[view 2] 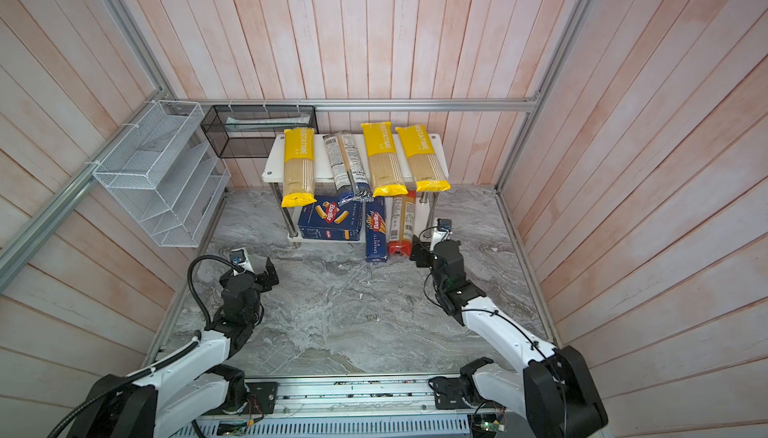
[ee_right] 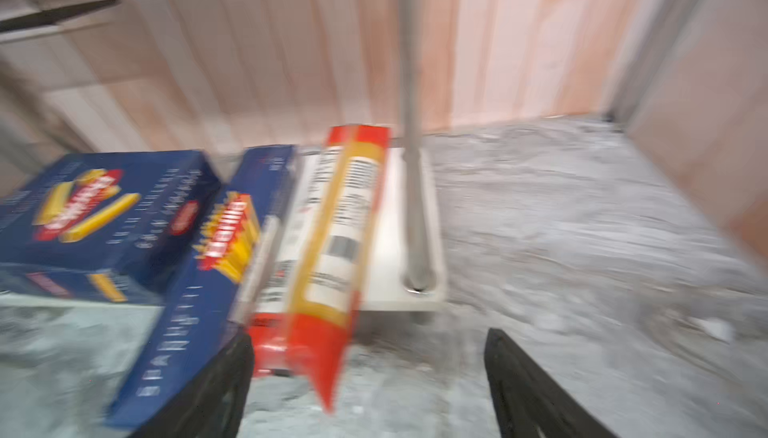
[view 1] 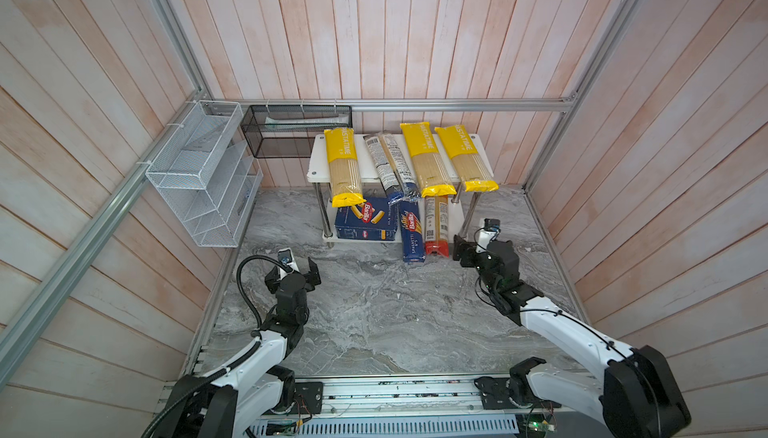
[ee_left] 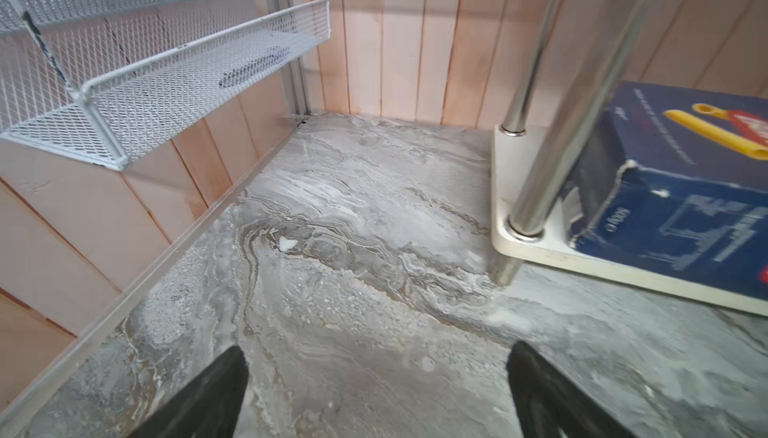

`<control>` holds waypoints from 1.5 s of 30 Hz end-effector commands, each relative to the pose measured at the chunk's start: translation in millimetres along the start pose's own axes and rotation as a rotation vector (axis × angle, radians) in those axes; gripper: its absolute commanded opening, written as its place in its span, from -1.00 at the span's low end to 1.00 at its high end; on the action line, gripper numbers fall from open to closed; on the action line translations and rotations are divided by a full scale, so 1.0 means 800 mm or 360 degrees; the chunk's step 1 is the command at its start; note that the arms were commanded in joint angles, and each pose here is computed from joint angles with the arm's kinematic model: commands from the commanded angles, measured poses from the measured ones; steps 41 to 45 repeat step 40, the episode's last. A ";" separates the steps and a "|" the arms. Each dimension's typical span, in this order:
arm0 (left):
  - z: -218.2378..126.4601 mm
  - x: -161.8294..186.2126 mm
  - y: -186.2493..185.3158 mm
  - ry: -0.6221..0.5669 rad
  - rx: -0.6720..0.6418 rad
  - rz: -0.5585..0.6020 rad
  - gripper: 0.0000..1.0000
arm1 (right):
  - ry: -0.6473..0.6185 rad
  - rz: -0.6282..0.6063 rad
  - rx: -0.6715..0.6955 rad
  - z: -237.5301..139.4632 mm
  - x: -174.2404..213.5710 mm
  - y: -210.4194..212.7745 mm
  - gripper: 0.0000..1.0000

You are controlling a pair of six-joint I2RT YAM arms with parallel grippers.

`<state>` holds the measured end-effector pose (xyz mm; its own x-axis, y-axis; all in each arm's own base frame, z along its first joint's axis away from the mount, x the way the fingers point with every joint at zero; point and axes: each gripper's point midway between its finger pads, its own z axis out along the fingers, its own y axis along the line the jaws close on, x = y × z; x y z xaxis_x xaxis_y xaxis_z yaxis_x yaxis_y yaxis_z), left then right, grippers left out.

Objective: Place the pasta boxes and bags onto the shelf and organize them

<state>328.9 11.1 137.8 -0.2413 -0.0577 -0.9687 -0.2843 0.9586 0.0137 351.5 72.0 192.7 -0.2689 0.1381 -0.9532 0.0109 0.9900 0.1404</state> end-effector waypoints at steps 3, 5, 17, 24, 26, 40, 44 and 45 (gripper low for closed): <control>0.022 -0.028 0.003 -0.0237 0.0147 -0.0064 0.99 | -0.0305 0.0013 0.0442 -0.039 0.005 -0.117 0.96; 0.026 -0.036 -0.007 -0.0307 0.0247 -0.0007 0.99 | -0.0349 -0.0003 0.0568 -0.048 0.017 -0.147 0.96; 0.071 -0.006 -0.018 -0.0178 0.0296 0.0031 0.99 | -0.0393 -0.0107 0.0241 0.022 0.051 -0.138 0.96; 0.071 -0.008 -0.017 -0.0186 0.0293 0.0030 0.99 | -0.0312 -0.0161 0.0170 0.044 0.050 -0.125 0.96; 0.071 -0.007 -0.017 -0.0184 0.0296 0.0030 0.99 | -0.0251 -0.0172 0.0162 0.049 0.053 -0.123 0.96; 0.073 -0.006 -0.017 -0.0169 0.0320 0.0020 0.99 | -0.0218 -0.0176 0.0162 0.051 0.057 -0.123 0.96; 0.073 -0.006 -0.017 -0.0169 0.0320 0.0020 0.99 | -0.0218 -0.0176 0.0162 0.051 0.057 -0.123 0.96; 0.073 -0.006 -0.017 -0.0169 0.0320 0.0020 0.99 | -0.0218 -0.0176 0.0162 0.051 0.057 -0.123 0.96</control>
